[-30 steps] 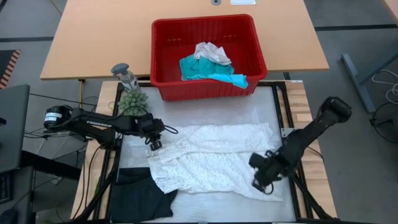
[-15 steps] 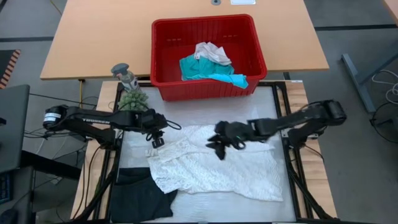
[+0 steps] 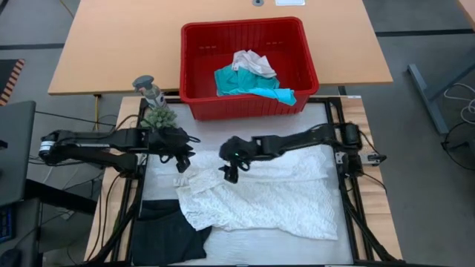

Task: Fold Laundry from Bin
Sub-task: Fold the white dress

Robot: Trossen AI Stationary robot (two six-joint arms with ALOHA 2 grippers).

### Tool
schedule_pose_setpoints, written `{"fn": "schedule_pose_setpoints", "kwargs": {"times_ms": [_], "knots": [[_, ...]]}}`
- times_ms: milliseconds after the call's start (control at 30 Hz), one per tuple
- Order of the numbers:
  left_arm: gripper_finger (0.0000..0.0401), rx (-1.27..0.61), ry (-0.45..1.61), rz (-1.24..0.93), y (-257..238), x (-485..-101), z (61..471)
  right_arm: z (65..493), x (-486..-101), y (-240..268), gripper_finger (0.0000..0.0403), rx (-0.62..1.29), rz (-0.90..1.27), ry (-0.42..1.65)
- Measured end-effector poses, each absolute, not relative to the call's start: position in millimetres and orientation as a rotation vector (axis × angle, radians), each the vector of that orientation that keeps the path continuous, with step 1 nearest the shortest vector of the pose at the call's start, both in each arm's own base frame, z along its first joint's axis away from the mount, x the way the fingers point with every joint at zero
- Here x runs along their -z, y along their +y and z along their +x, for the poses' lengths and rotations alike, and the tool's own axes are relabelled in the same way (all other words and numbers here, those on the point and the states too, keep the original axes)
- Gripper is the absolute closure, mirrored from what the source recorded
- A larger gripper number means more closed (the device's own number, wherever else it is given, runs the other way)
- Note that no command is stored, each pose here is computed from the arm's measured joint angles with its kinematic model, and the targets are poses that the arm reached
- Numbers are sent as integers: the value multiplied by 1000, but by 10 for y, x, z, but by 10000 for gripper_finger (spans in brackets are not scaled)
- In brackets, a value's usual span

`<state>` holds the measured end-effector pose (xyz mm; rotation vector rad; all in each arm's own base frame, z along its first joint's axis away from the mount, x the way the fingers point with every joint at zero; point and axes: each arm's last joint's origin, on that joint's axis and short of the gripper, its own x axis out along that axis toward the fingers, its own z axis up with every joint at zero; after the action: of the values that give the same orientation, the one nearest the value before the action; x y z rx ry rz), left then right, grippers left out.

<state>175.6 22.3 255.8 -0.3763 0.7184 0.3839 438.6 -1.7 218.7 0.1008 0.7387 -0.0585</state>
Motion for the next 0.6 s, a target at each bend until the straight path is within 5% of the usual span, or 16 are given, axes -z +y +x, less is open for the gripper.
{"fn": "schedule_pose_setpoints", "kwargs": {"times_ms": [167,600], "knots": [[301,-386,663,-408,215,-2634,1679,4660,-2288,-24,137,-79,-80,818],[301,-387,657,-396,215,-2647,1660,5153,-2044,-61,137,-225,-89,978]]}}
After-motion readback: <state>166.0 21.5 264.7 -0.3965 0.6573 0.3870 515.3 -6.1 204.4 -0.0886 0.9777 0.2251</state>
